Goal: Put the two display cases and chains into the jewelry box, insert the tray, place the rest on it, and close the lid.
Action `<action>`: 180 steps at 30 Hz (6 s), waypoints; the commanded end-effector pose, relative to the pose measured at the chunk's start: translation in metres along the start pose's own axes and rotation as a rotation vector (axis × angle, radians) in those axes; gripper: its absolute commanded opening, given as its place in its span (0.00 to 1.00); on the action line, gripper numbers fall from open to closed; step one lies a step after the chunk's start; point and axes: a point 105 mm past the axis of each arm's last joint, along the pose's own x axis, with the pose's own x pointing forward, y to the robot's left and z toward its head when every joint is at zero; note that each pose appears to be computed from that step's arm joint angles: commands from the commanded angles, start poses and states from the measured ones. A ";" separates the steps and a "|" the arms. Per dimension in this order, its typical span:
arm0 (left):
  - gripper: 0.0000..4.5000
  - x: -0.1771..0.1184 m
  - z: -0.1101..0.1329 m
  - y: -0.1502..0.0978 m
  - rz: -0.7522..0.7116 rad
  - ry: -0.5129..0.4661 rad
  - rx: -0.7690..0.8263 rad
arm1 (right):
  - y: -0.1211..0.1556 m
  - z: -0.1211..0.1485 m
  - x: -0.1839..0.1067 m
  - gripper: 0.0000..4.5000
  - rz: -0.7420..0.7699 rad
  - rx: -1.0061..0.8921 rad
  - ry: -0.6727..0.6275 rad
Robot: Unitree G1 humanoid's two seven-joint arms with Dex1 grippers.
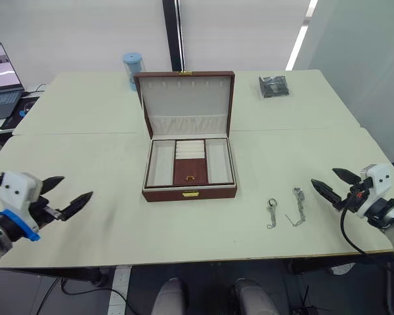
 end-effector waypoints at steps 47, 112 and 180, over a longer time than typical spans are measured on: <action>1.00 0.053 0.026 -0.148 -0.624 -0.181 0.085 | 0.066 -0.090 -0.010 0.00 -0.204 0.083 0.350; 1.00 -0.009 0.004 -0.141 0.155 -0.231 -0.127 | 0.298 0.112 0.200 0.00 0.759 0.077 -0.135; 1.00 -0.015 -0.002 0.013 0.164 -0.077 -0.059 | 0.063 0.029 0.062 0.99 0.417 -0.160 0.001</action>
